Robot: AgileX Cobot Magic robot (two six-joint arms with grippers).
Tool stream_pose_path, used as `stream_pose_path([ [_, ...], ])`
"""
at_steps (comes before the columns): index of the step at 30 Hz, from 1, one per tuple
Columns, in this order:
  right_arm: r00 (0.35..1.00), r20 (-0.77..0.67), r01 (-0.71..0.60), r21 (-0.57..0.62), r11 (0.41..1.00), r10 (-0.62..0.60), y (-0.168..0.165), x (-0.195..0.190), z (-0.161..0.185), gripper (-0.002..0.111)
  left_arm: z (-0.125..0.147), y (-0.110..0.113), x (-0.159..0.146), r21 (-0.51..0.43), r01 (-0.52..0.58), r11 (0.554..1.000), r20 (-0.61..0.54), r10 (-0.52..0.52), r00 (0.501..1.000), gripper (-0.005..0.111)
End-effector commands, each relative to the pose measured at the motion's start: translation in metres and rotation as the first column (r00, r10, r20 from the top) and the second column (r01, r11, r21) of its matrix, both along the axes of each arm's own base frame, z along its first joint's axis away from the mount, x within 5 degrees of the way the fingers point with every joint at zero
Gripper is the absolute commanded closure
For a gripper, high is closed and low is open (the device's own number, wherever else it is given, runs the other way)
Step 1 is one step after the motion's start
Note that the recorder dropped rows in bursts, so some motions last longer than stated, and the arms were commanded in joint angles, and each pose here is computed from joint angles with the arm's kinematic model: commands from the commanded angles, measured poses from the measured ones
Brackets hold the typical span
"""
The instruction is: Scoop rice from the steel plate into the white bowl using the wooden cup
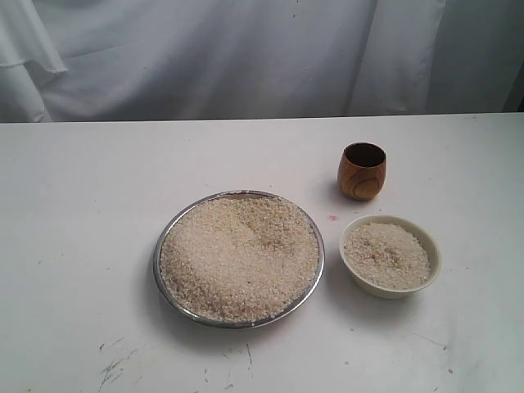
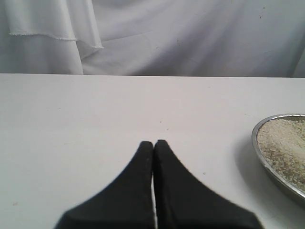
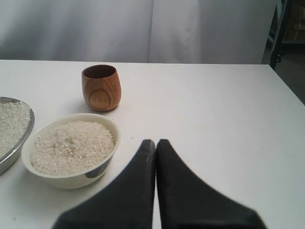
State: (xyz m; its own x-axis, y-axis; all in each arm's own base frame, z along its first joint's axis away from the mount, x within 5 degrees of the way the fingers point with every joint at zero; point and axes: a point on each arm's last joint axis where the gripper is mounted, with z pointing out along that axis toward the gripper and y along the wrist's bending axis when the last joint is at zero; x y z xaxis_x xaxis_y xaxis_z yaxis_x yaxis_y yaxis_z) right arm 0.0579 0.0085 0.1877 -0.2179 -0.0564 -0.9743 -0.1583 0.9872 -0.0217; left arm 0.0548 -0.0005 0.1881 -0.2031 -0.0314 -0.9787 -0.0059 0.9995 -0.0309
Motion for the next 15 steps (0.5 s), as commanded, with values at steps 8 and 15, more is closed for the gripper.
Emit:
stream_pose_path([
  [8,1.0,-0.023,-0.01,-0.01,1.0,0.009,-0.0001,-0.0036,-0.0044,0.108,-0.0007,-0.0001,-0.0001,-0.004,0.001,1.0,0.007,-0.001,1.0,0.107],
  [15,1.0,-0.005,0.02,-0.041,0.999,-0.02,-0.0022,-0.0044,-0.0038,0.108,-0.0007,-0.0001,-0.0001,-0.004,0.001,1.0,0.007,-0.001,1.0,0.107],
])
